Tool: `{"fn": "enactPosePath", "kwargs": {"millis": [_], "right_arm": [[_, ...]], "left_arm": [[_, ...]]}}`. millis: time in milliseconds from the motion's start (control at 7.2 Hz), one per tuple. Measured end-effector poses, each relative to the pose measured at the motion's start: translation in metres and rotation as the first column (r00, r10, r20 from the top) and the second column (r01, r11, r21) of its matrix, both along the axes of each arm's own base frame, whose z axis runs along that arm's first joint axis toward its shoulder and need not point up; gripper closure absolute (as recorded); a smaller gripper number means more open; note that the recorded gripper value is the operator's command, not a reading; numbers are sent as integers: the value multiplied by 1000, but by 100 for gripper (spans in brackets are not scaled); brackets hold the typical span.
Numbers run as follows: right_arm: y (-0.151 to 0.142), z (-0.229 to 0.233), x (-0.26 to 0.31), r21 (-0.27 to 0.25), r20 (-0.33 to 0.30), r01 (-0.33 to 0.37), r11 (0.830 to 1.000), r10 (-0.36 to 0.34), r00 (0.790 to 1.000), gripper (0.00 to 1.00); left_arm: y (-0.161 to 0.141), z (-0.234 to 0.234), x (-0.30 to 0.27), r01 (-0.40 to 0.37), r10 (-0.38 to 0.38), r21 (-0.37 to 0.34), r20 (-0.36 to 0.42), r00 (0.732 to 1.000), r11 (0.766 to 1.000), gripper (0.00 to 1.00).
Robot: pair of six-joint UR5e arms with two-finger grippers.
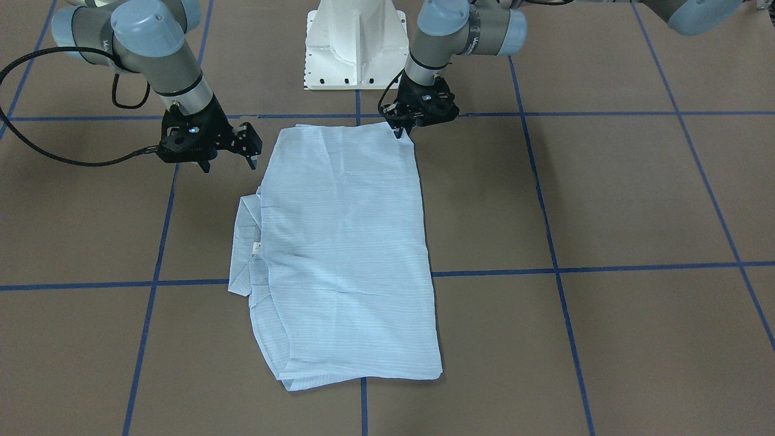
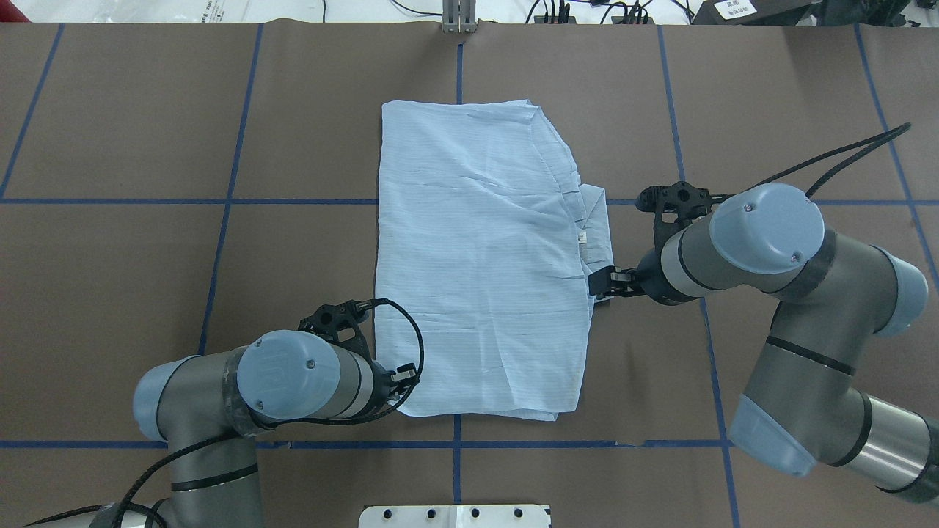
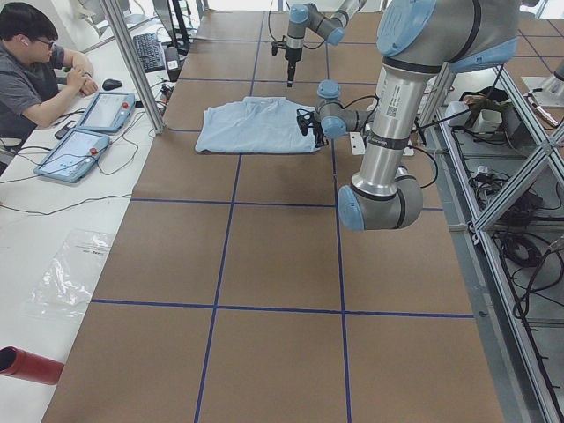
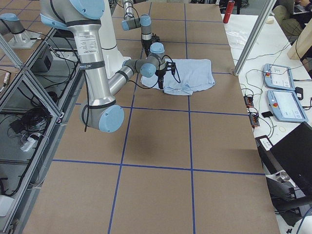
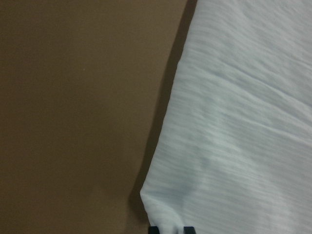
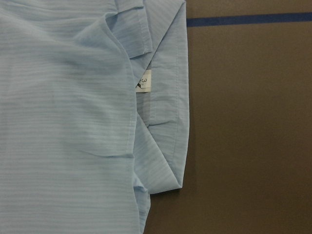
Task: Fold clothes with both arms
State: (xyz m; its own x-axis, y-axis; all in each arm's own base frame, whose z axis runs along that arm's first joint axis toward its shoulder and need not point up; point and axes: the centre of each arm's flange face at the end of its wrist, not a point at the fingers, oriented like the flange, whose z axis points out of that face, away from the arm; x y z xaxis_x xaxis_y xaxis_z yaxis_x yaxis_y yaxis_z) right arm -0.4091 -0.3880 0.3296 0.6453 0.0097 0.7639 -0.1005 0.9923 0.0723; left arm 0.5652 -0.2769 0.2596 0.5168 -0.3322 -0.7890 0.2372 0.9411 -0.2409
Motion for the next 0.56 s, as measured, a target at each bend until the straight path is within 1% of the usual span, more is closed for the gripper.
{"fn": "enactPosePath", "kwargs": {"millis": [139,278,555], "right_arm": [[2,-1,-2,-16,4,-8,1000,8,1000,0],[9,-4,-9,-51,14,-29,998,30,999,0],[34,-14,-32,-118,27,-85,989,89,996,0]], "left_arm": [[1,-3,-2,-2,2,-1,1,1000,1000,100],[3,-9,-6,-4,4,0,-6,1000,1000,100],[4,-15,-10,-5,6,1,-12,1000,1000,100]]}}
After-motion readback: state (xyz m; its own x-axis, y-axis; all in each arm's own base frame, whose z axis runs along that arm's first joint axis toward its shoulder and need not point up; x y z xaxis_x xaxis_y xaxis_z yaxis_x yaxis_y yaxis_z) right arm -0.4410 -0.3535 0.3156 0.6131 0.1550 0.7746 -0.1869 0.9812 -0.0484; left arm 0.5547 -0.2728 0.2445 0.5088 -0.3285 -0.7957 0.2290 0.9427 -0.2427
